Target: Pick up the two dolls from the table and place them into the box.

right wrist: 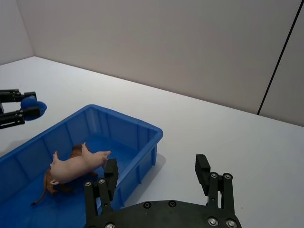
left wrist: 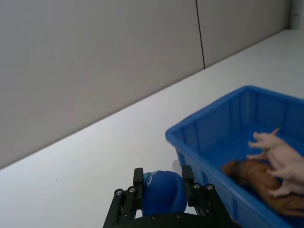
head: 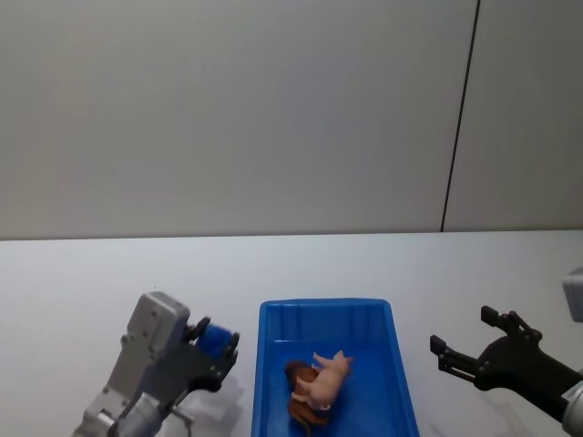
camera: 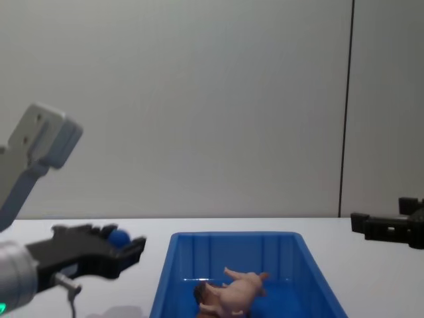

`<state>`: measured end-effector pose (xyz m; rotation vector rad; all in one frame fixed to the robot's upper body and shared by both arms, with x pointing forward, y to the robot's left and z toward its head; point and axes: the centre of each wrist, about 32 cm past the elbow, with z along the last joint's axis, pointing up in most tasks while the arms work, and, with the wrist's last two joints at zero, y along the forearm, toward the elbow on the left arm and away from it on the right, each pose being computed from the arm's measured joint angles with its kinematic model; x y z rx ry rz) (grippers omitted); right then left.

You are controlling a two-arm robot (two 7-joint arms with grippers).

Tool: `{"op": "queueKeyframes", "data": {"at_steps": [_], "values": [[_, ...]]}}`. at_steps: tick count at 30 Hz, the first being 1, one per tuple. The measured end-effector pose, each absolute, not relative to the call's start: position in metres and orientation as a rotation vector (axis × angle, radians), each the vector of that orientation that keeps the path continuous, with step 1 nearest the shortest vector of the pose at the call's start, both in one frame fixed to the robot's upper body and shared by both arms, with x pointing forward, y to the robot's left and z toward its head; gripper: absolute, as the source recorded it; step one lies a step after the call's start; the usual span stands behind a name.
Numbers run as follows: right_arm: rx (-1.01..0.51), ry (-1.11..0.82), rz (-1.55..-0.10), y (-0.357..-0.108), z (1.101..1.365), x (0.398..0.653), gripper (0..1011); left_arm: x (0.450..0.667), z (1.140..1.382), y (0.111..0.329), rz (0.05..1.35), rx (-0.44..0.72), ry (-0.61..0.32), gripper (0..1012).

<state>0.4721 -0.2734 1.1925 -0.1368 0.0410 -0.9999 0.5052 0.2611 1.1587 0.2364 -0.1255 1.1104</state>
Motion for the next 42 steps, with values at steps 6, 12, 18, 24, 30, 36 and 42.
{"op": "queueKeyframes", "data": {"at_steps": [6,12,18,24,30,36,42], "values": [[-0.137,0.041,-1.000,-0.273,1.193,0.472,1001,0.514,1.172,0.248,1.070,0.186,-0.166,448],[-0.137,0.041,-1.000,-0.273,1.193,0.472,1001,0.521,1.182,0.232,1.021,0.137,-0.185,409],[-0.137,0.041,-1.000,-0.273,1.193,0.472,1001,0.529,1.188,0.214,0.958,0.088,-0.197,565],[-0.137,0.041,-1.000,-0.273,1.193,0.472,1001,0.534,1.190,0.200,0.906,0.055,-0.201,766],[-0.137,0.041,-1.000,-0.273,1.193,0.472,1001,0.539,1.192,0.193,0.866,0.025,-0.205,910],[-0.137,0.041,-1.000,-0.273,1.193,0.472,1001,0.543,1.194,0.195,0.840,-0.002,-0.216,1001],[-0.137,0.041,-1.000,-0.273,1.193,0.472,1001,0.546,1.195,0.199,0.827,-0.022,-0.226,1001]]}}
